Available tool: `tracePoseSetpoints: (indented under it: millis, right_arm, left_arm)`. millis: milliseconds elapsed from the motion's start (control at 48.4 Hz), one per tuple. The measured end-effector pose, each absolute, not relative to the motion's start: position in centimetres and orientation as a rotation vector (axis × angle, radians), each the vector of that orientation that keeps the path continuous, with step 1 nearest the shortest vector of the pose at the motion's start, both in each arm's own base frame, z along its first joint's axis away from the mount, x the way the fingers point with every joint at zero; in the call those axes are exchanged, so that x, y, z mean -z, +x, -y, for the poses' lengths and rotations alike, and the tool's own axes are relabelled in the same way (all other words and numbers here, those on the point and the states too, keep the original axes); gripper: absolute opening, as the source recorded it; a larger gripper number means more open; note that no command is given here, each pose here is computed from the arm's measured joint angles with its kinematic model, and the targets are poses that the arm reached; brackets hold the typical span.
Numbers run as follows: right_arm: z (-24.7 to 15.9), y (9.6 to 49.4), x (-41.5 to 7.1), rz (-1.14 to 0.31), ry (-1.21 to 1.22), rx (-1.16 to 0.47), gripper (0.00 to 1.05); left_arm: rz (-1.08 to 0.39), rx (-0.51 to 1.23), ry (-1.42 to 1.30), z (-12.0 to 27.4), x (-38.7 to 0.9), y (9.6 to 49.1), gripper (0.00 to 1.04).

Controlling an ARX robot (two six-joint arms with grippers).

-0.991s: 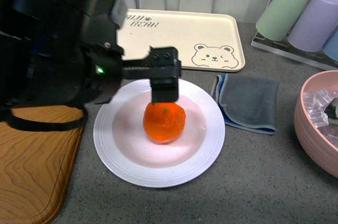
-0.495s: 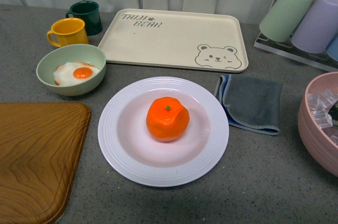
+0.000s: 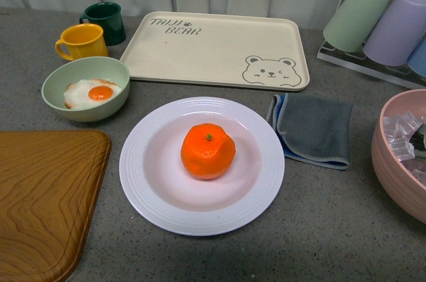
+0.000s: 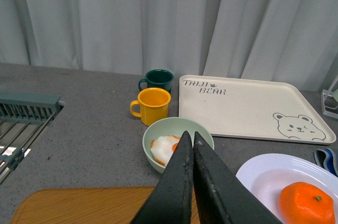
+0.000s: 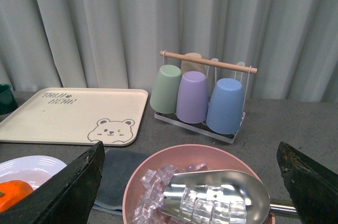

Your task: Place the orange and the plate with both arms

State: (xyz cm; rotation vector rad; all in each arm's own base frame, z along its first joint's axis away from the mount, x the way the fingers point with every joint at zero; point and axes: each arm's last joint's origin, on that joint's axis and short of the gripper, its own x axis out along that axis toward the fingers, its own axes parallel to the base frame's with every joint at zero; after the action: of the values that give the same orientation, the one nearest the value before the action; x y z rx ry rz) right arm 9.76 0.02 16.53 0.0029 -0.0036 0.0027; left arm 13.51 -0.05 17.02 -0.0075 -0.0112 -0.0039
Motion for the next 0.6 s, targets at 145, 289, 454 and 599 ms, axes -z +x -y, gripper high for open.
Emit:
tracePoseSetpoints:
  millis: [145, 289, 454, 599]
  right_arm:
    - [0.0, 9.8, -16.5, 0.004, 0.003, -0.003, 0.95]
    - [0.0, 9.8, -16.5, 0.004, 0.003, -0.003, 0.95]
    - [0.0, 9.8, -16.5, 0.004, 0.003, -0.003, 0.95]
    - [0.0, 9.8, -16.5, 0.004, 0.003, -0.003, 0.95]
  left_arm:
    - [0.016, 0.002, -0.007, 0.0, -17.2, 13.0, 0.04]
    - [0.02, 0.002, -0.007, 0.0, -17.3, 12.6, 0.04]
    - [0.023, 0.002, -0.007, 0.0, -17.4, 12.1, 0.04]
    - [0.024, 0.002, -0.007, 0.0, -17.4, 11.6, 0.04]
